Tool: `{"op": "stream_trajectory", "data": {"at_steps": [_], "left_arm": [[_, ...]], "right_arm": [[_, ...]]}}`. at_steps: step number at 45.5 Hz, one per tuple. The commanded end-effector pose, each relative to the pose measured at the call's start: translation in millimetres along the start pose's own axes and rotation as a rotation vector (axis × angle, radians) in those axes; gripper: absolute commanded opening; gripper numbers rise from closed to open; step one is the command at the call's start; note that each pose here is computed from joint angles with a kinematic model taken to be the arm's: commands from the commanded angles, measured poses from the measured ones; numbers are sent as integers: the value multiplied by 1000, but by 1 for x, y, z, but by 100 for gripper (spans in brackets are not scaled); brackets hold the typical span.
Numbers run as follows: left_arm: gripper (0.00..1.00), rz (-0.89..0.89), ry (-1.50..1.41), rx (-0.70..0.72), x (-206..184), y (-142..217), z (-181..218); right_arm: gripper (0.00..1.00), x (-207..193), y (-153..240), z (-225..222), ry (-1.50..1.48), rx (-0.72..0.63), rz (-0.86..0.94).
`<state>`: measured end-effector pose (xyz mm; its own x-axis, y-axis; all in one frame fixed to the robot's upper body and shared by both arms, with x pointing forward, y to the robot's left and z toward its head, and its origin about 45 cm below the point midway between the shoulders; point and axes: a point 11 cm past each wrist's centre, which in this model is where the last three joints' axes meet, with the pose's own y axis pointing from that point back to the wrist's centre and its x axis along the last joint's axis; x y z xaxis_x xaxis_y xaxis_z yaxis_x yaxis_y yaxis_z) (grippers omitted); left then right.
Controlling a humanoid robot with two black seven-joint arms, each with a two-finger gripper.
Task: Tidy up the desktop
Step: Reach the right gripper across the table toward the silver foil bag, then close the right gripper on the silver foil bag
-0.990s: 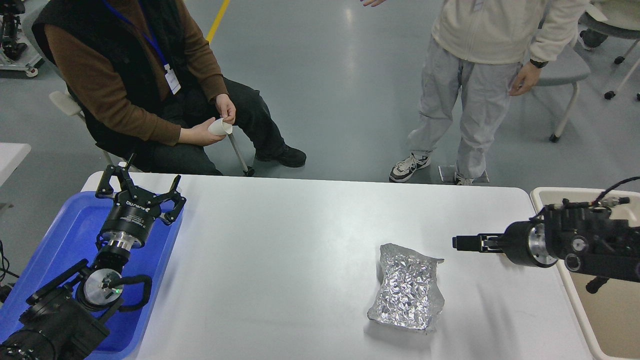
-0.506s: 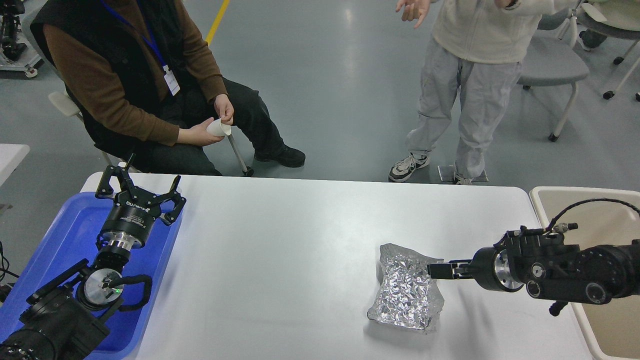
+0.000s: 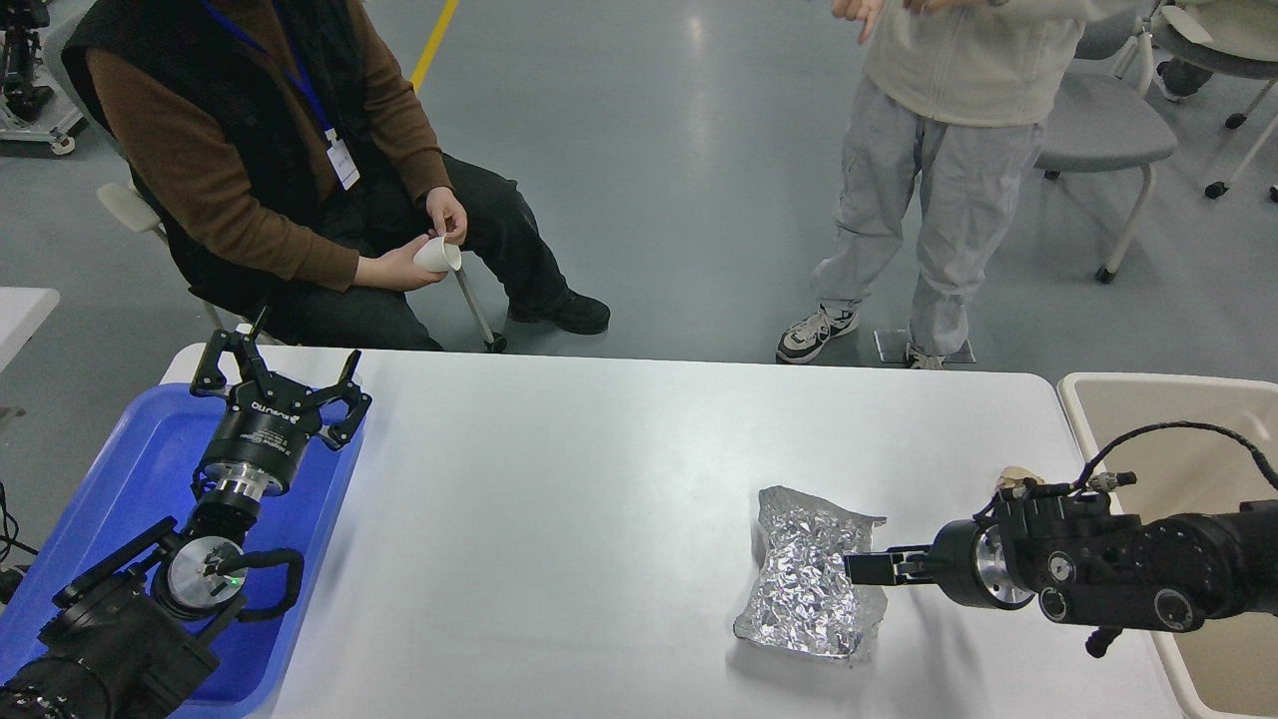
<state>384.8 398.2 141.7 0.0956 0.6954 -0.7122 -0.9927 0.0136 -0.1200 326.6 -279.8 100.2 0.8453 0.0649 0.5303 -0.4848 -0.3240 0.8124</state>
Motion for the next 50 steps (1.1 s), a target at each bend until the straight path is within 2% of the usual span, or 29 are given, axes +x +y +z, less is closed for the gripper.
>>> {"op": "stream_trajectory", "data": {"at_steps": [1,12,17,23,25,30,34,36,50], "left_arm": [[100,0,0,-1,0,0,0],[100,0,0,1,0,0,-1],[100,0,1,0,0,0,0],[100,0,1,0,0,0,0],[100,0,0,1,0,0,-1],[100,0,0,-1,0,0,0],[100,0,0,-1,0,0,0],[100,0,0,-1,0,0,0],[100,0,0,-1,0,0,0]], "right_arm": [[98,-7,-6,-9,14,20,8],[98,-26,-16,-17,17,41,3],[90,-31,-17,-17,11,41,12],[87,-41,-18,-15,-1,39,1],[79,-43,-19,-15,-3,40,-2],[43,-44,-17,-11,-7,33,-5],[11,-44,-16,-9,-14,29,-7],[0,-43,-16,-9,-16,27,-5],[0,-38,-15,-8,-16,30,12]]}}
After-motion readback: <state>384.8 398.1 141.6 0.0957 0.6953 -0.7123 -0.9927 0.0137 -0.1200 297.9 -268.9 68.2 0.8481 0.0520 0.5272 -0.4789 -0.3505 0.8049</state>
